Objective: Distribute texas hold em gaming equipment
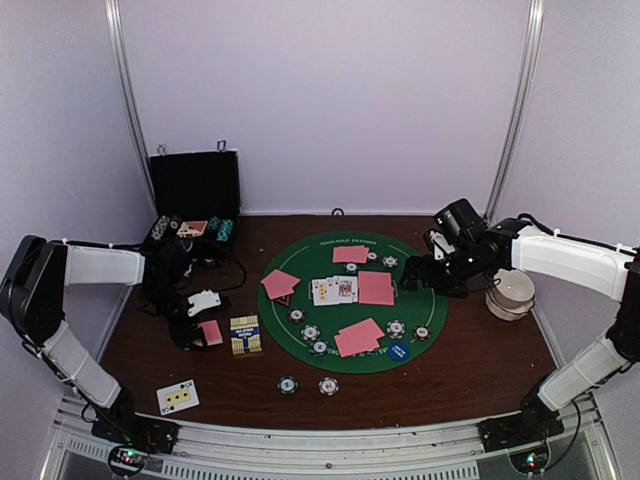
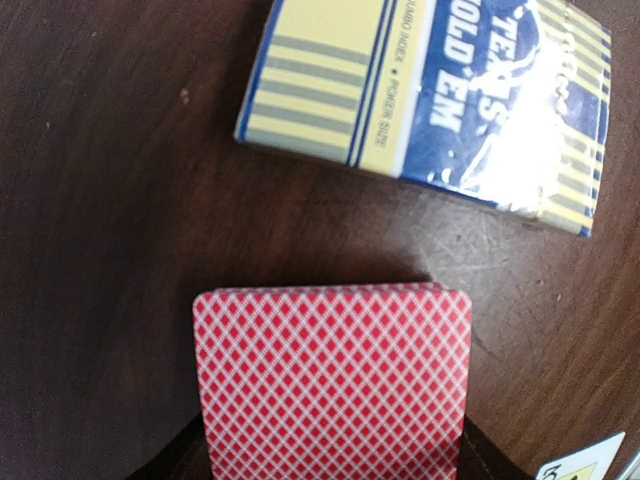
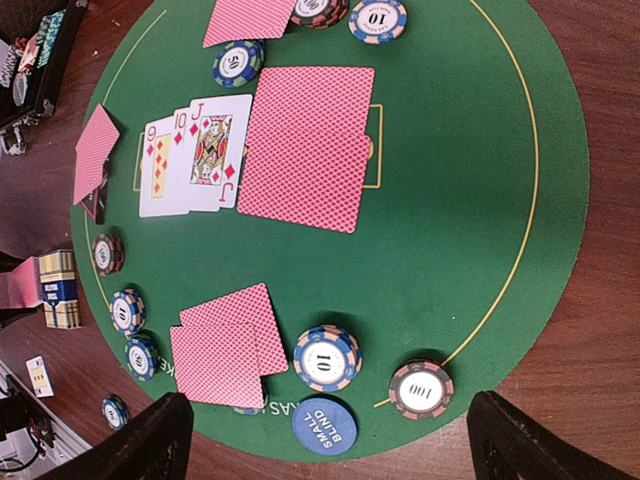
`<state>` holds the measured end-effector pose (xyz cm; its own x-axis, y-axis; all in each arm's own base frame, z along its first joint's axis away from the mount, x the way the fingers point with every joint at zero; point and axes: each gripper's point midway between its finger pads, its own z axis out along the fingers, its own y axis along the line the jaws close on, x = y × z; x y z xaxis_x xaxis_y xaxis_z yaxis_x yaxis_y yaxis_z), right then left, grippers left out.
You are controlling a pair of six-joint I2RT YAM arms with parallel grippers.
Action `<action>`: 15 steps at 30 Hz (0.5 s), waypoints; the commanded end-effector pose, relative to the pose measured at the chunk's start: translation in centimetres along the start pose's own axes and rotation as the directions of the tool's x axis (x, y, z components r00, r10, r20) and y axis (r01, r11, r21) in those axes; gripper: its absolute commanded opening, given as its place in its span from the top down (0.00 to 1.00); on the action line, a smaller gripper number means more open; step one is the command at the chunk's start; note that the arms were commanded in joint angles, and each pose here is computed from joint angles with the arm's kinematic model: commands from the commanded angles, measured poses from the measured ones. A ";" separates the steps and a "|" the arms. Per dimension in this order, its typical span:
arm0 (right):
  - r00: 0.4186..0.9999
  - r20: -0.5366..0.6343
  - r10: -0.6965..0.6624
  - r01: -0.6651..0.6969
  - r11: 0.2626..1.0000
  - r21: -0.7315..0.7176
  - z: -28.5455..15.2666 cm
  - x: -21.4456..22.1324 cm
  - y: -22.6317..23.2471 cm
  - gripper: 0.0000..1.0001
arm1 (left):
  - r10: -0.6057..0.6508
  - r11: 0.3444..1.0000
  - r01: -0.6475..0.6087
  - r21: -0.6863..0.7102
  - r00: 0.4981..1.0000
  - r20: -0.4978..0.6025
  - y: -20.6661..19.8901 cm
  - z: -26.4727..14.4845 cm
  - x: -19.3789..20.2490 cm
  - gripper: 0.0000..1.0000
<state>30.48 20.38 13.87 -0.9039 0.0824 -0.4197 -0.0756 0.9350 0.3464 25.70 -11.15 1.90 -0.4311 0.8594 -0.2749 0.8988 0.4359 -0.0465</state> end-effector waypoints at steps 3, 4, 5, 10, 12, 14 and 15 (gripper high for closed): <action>0.999 0.031 0.010 -0.011 1.000 0.017 -0.9 -0.2 -0.3 0.00 | 0.015 1.000 -0.015 -0.012 1.000 -0.004 0.2 1.3 -0.7 0.90; 0.999 0.031 0.012 -0.013 1.000 0.020 -0.9 -0.1 -0.4 0.00 | 0.017 1.000 -0.017 -0.009 1.000 -0.007 0.0 1.5 -0.7 0.79; 0.999 0.032 0.015 -0.015 1.000 0.020 -1.0 0.0 -0.4 0.01 | 0.021 1.000 -0.021 -0.008 1.000 -0.007 -0.1 1.6 -0.8 0.68; 0.999 0.034 0.010 -0.012 0.999 0.034 -1.1 0.1 -0.8 0.01 | 0.029 1.000 -0.029 0.006 1.000 -0.004 -0.7 1.5 -0.8 0.03; 0.999 0.041 0.004 -0.006 0.999 0.047 -1.3 -0.1 -0.9 0.00 | 0.028 1.000 -0.028 0.005 1.000 0.001 -0.7 0.9 -1.1 0.02; 0.998 0.056 -0.007 0.004 0.998 0.062 -1.7 -0.5 -1.1 0.00 | 0.019 1.000 -0.019 0.007 1.000 0.007 -0.7 0.0 -1.5 0.02; 0.998 0.066 -0.016 0.011 0.997 0.071 -2.0 -0.8 -1.1 0.01 | 0.012 1.000 -0.012 0.006 1.000 0.016 -0.7 -0.7 -1.9 0.03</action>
<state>30.20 19.62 14.00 -0.8991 0.0947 -0.4275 -0.0564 0.9432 0.3275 26.15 -12.51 1.55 -0.3965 0.8737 -0.2819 0.9127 0.4082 -0.0186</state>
